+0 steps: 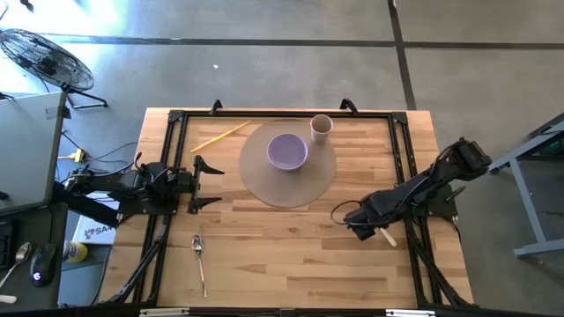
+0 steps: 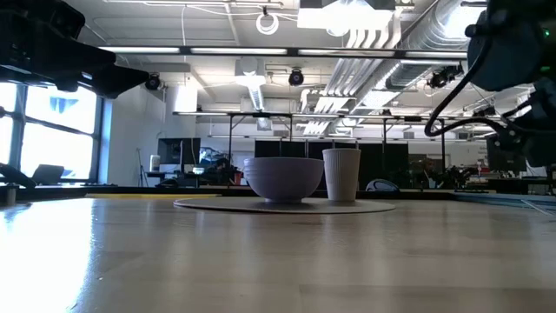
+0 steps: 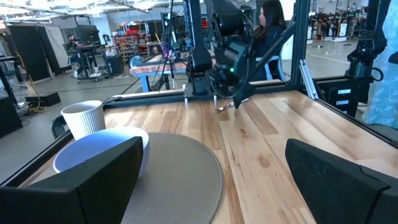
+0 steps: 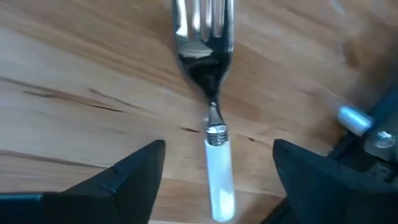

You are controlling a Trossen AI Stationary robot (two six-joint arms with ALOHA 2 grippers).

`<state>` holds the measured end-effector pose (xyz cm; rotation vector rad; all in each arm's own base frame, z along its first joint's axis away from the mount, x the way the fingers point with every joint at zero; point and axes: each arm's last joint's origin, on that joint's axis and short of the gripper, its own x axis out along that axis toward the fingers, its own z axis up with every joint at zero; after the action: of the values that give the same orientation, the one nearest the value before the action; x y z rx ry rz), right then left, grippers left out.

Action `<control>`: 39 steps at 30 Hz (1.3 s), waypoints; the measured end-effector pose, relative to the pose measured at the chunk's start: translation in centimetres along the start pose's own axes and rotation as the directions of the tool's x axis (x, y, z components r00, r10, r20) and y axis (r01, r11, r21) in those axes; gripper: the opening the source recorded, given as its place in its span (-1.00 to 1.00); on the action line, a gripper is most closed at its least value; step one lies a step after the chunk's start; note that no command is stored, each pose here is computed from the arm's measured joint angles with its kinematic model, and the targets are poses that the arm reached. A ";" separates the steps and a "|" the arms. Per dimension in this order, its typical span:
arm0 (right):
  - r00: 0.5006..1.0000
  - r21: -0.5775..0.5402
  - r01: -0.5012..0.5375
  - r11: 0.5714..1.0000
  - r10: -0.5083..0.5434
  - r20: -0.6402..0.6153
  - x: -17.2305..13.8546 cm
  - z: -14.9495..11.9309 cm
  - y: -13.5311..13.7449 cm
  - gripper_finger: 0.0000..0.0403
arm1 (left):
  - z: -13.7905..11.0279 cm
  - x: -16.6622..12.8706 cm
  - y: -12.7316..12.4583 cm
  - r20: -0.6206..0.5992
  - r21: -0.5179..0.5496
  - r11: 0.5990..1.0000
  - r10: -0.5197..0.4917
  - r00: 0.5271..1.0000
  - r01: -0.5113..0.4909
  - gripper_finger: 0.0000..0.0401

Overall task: Pick & Place Utensil
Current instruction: Put the white fork into the purple bowl on the brown mat

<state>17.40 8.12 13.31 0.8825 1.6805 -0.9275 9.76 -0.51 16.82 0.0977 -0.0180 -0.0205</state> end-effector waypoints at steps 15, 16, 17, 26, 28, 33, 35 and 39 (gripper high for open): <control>0.988 -0.072 -0.116 0.991 0.123 0.097 -0.1 0.0 0.2 -0.38 | 0.0 0.0 0.0 0.000 0.000 1.000 0.000 1.000 0.000 0.93; 0.986 -0.074 -0.121 0.990 0.129 0.106 -0.1 0.1 0.2 -0.40 | 0.0 0.0 0.0 0.000 0.000 1.000 0.000 1.000 0.000 0.93; 0.984 -0.075 -0.125 0.989 0.133 0.116 -0.1 0.1 0.3 -0.43 | 0.0 0.0 0.0 0.000 0.000 1.000 0.000 1.000 0.000 0.93; 0.958 -0.080 -0.152 0.985 0.166 0.232 -0.3 0.4 0.6 -0.60 | 0.0 0.0 0.0 0.000 0.000 1.000 0.000 1.000 0.000 0.93; 0.952 -0.071 -0.154 0.986 0.167 0.258 -0.3 0.5 0.7 -0.62 | 0.0 0.0 0.0 0.000 0.000 1.000 0.000 1.000 0.000 0.93; 0.929 -0.059 -0.161 0.985 0.171 0.329 -0.4 0.7 0.7 -0.61 | 0.0 0.0 0.0 0.000 0.000 1.000 0.000 1.000 0.000 0.93; 0.924 -0.058 -0.160 0.985 0.170 0.344 -0.4 0.8 0.7 -0.59 | 0.0 0.0 0.0 0.000 0.000 1.000 0.000 1.000 0.000 0.93; 0.927 -0.057 -0.159 0.986 0.169 0.336 -0.4 0.8 0.7 -0.58 | 0.0 0.0 0.0 0.000 0.000 1.000 0.000 1.000 0.000 0.93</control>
<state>18.45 7.68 13.42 0.7802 1.3003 -0.8820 9.76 -0.52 16.82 0.0978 -0.0182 -0.0209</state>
